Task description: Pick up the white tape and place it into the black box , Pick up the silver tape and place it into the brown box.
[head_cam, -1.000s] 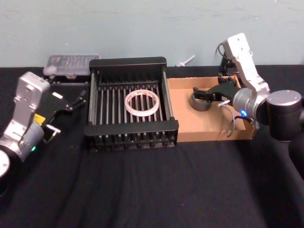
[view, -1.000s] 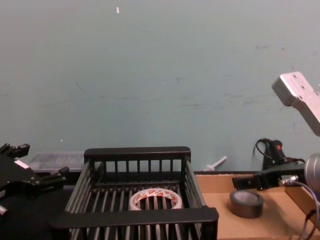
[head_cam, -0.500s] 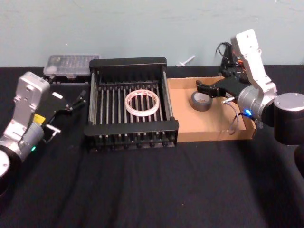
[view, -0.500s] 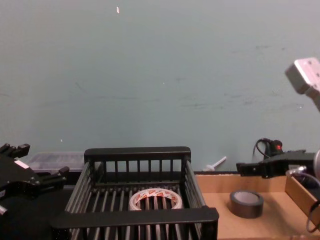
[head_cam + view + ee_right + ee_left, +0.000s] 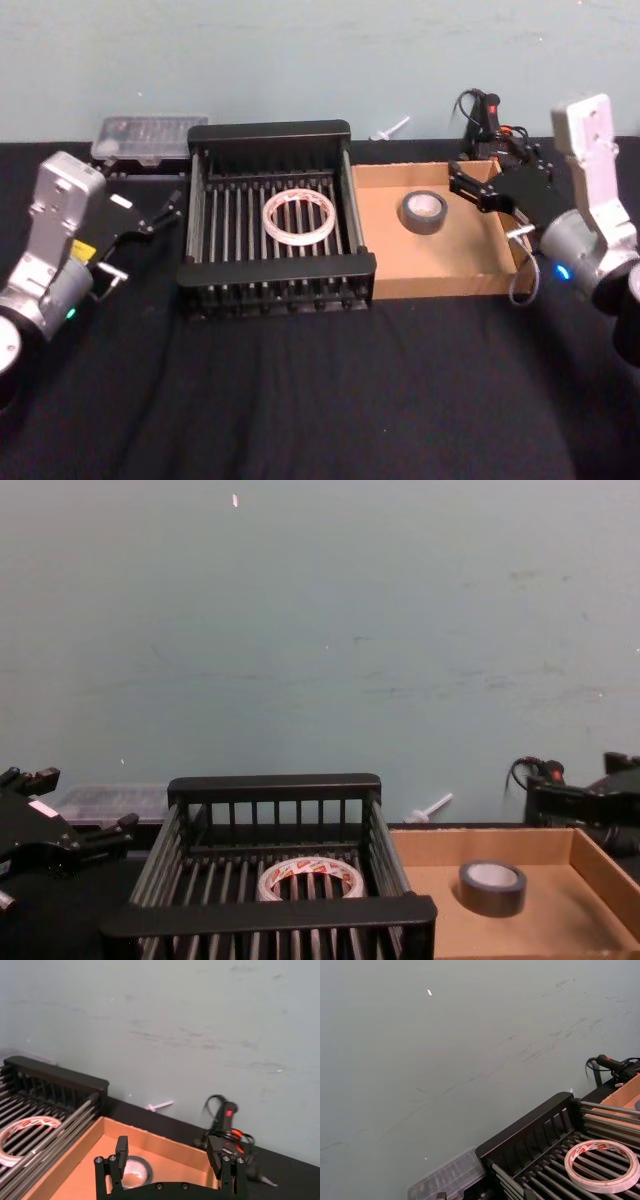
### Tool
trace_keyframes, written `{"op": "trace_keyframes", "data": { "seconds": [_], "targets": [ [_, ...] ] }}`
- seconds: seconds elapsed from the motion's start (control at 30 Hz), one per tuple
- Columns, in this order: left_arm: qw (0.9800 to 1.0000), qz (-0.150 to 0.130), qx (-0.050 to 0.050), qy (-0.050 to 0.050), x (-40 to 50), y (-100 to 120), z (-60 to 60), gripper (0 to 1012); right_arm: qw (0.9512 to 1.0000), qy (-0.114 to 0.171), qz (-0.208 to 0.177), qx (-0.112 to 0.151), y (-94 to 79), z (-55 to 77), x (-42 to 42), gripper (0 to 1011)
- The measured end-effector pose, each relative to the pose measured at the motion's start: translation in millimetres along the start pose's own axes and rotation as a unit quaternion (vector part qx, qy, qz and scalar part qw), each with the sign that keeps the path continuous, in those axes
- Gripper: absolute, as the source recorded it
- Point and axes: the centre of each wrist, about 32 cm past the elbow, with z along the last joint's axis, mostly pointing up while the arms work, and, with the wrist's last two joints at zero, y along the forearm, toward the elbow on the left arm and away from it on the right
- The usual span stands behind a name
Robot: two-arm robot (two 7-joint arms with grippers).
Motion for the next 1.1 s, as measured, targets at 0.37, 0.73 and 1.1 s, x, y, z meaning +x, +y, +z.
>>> {"op": "trace_keyframes", "data": {
  "seconds": [0.37,0.73,1.1],
  "targets": [
    [1.0000,0.000,0.000,0.000,0.0,0,0.0,1002,0.9981,-0.031,-0.034,0.042,-11.6,-26.5,-2.8,1002],
    [1.0000,0.000,0.000,0.000,0.0,0,0.0,1001,0.9979,-0.036,-0.040,0.035,-8.3,-34.0,-5.3,1002],
    [1.0000,0.000,0.000,0.000,0.0,0,0.0,1001,0.9979,-0.036,-0.039,0.035,-8.5,-33.7,-5.2,1002]
  ]
}}
